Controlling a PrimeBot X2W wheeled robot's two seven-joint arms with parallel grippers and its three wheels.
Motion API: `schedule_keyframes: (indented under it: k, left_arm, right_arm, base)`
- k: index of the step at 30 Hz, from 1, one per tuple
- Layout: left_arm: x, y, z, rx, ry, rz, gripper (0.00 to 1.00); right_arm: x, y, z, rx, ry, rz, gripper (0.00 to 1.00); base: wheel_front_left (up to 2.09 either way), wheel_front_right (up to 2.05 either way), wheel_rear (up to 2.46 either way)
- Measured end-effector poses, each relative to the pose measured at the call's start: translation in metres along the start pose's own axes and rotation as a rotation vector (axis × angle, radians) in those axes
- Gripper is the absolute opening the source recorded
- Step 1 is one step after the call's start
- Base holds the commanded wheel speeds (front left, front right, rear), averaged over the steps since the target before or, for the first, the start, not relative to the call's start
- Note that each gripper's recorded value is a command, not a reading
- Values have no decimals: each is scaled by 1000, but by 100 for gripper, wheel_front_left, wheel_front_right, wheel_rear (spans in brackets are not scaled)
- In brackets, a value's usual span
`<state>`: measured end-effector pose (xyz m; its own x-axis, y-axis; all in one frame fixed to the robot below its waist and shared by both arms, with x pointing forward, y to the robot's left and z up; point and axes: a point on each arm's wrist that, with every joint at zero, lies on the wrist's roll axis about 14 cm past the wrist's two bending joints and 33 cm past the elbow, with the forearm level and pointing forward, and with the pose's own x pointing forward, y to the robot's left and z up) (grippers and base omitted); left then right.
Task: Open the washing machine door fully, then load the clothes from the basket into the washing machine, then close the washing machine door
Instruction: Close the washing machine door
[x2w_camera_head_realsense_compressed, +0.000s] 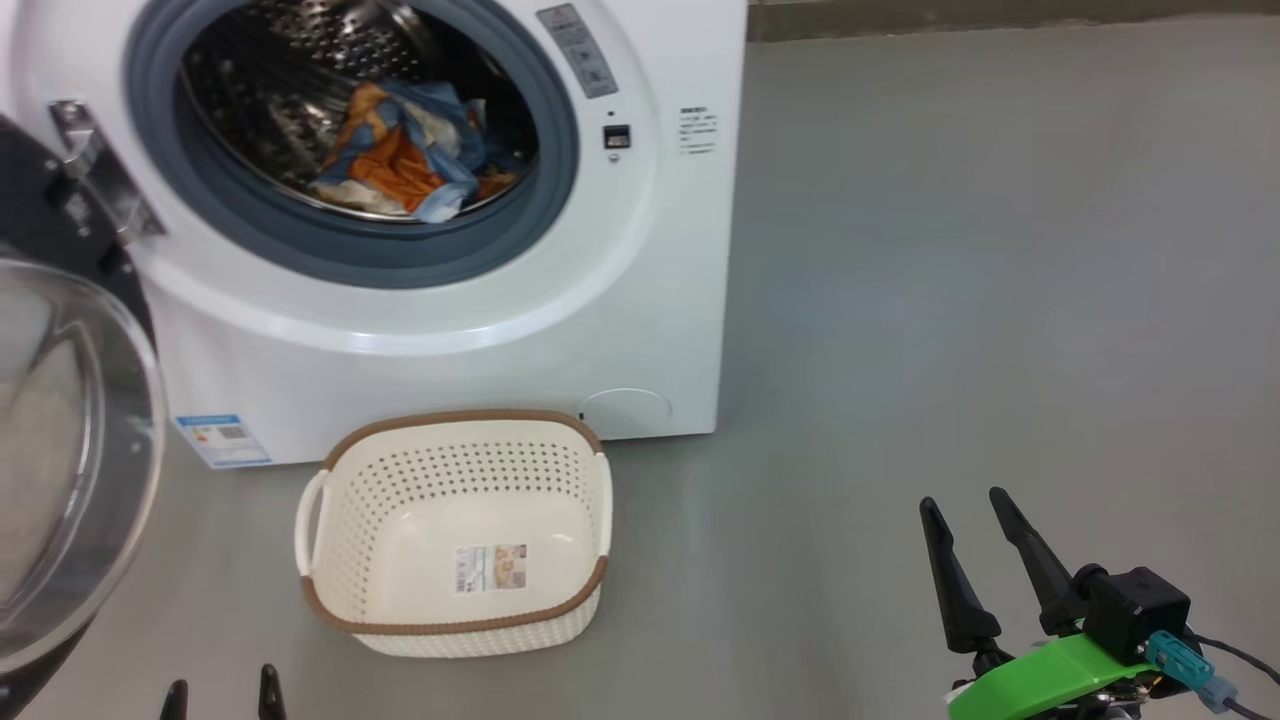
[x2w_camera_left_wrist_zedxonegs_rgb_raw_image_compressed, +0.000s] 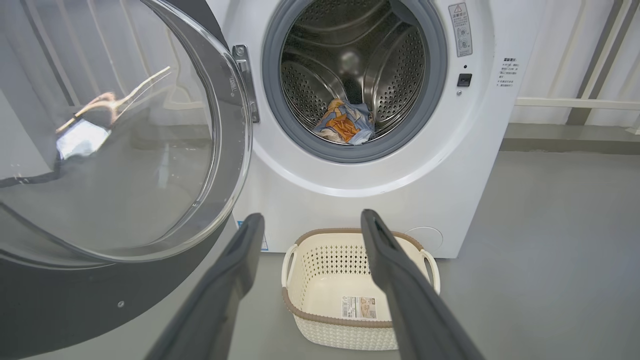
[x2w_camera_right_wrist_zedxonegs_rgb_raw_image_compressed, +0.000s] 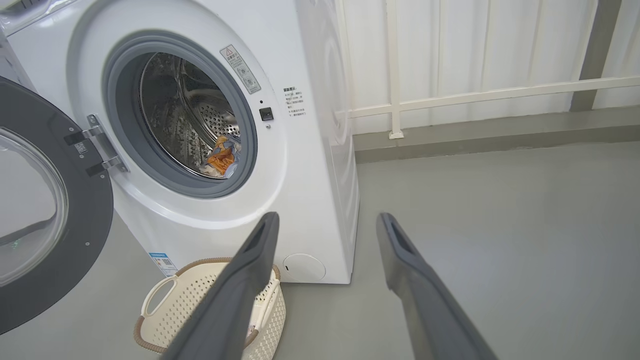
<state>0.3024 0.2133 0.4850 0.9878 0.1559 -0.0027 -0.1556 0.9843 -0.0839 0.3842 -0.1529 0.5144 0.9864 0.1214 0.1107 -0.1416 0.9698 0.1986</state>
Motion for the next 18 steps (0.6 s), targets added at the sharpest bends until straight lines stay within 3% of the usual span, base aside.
schedule_keyframes:
  k: [18]
  left_arm:
    - [-41,53,12,5,-38,218,100]
  right_arm:
    - [32,73,-16,29,34,213,100]
  base:
    - [0,0,0]
